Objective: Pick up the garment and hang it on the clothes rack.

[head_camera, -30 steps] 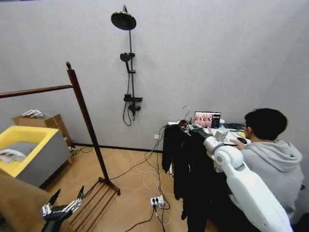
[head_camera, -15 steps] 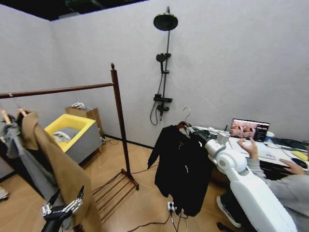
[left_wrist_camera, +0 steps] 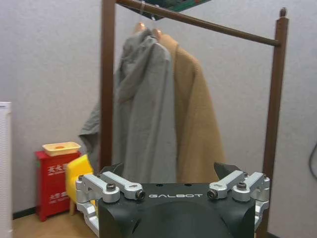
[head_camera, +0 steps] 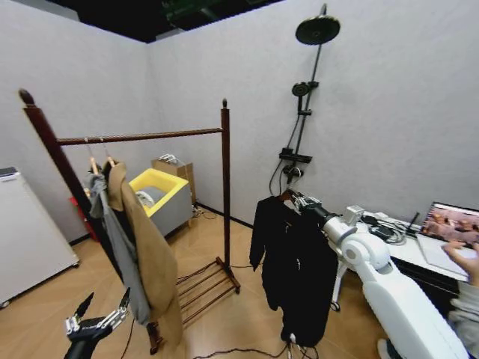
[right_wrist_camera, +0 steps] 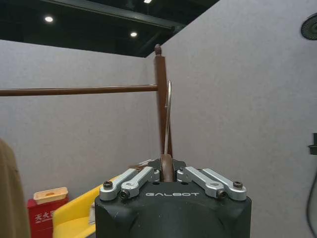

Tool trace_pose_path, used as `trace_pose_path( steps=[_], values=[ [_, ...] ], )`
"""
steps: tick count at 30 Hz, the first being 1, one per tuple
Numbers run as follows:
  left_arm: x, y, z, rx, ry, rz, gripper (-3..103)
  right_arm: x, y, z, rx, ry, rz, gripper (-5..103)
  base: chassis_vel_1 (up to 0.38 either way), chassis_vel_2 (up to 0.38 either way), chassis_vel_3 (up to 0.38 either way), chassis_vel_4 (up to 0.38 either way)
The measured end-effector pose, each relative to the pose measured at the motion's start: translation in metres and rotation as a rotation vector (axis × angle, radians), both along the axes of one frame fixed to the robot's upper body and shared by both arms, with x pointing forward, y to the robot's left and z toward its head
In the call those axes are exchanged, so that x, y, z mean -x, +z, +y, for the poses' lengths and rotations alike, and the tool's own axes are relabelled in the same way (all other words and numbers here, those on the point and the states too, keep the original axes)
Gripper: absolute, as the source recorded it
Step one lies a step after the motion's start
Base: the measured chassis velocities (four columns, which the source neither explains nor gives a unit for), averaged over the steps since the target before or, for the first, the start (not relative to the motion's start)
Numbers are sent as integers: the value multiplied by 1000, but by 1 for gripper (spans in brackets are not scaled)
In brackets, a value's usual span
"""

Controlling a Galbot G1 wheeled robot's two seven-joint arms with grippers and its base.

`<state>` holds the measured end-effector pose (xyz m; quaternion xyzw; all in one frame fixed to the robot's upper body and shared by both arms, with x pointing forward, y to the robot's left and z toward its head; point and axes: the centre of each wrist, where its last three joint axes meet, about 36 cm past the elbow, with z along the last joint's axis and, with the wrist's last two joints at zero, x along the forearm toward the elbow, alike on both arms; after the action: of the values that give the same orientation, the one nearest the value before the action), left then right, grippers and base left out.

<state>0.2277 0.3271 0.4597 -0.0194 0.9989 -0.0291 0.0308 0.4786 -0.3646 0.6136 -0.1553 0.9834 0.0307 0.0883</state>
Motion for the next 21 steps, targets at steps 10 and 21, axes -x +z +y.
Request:
trace_pose_path(
  steps=[10, 21],
  values=[
    [0, 0, 0, 0, 0, 0, 100, 2, 0, 2, -2, 3, -3, 9, 130, 117, 136, 120],
    [0, 0, 0, 0, 0, 0, 100, 4, 0, -3, -4, -11, -6, 9, 127, 128, 122, 119]
  ],
)
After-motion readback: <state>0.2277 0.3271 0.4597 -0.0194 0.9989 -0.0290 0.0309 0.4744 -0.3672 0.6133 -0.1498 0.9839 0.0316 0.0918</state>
